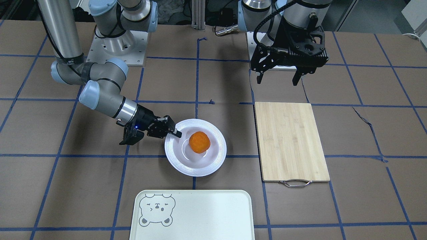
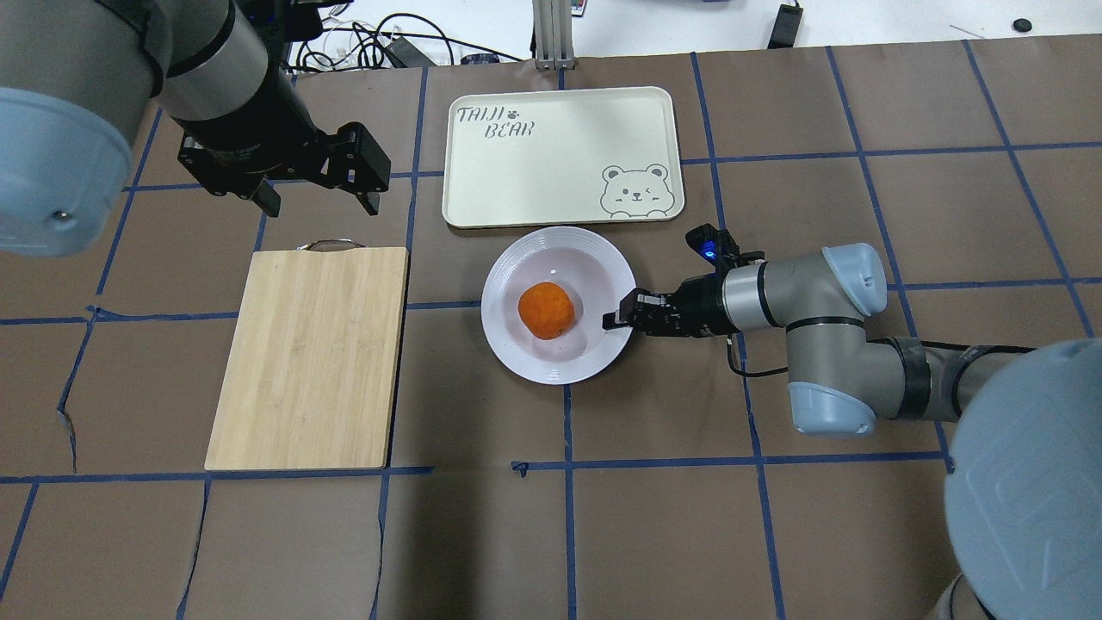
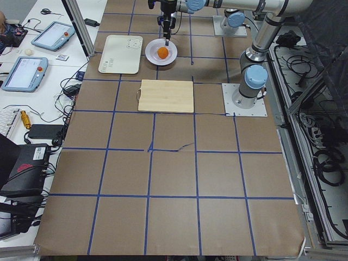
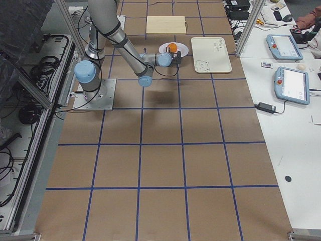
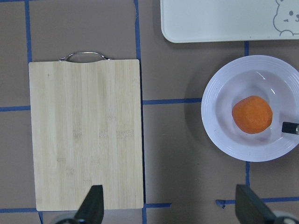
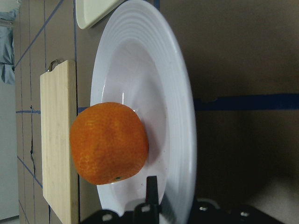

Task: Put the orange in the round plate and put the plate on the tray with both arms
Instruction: 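Lift the plate with the right gripper and carry it over the bear tray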

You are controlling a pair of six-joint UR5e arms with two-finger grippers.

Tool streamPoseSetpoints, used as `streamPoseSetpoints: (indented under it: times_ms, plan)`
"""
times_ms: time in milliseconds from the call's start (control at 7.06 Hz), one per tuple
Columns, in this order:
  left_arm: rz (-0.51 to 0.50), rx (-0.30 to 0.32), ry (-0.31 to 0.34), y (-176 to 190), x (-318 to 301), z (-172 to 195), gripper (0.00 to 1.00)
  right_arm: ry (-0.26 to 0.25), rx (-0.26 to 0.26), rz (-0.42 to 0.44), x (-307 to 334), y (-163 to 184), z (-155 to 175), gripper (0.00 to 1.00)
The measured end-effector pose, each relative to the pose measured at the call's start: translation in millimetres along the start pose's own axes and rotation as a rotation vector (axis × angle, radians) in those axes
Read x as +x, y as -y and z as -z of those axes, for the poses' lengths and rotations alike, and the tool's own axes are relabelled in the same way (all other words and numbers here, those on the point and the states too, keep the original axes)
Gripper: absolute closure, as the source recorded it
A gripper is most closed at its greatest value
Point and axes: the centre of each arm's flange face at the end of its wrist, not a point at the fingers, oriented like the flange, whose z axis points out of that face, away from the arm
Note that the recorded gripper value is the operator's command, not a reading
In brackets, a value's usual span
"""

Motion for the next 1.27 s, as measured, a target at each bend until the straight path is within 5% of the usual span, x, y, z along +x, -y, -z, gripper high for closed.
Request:
streamPoseSetpoints:
  times_ms: [566,1274]
  plan:
    - [-0.001,-0.002,0.004,-1,-1,1,0.00,0.008,0.023,-0.169,-9,10,8,0.92]
    - [-0.001,-0.002,0.006,-1,-1,1,0.00,0.117,0.098,-0.350,-67,72,59,0.91]
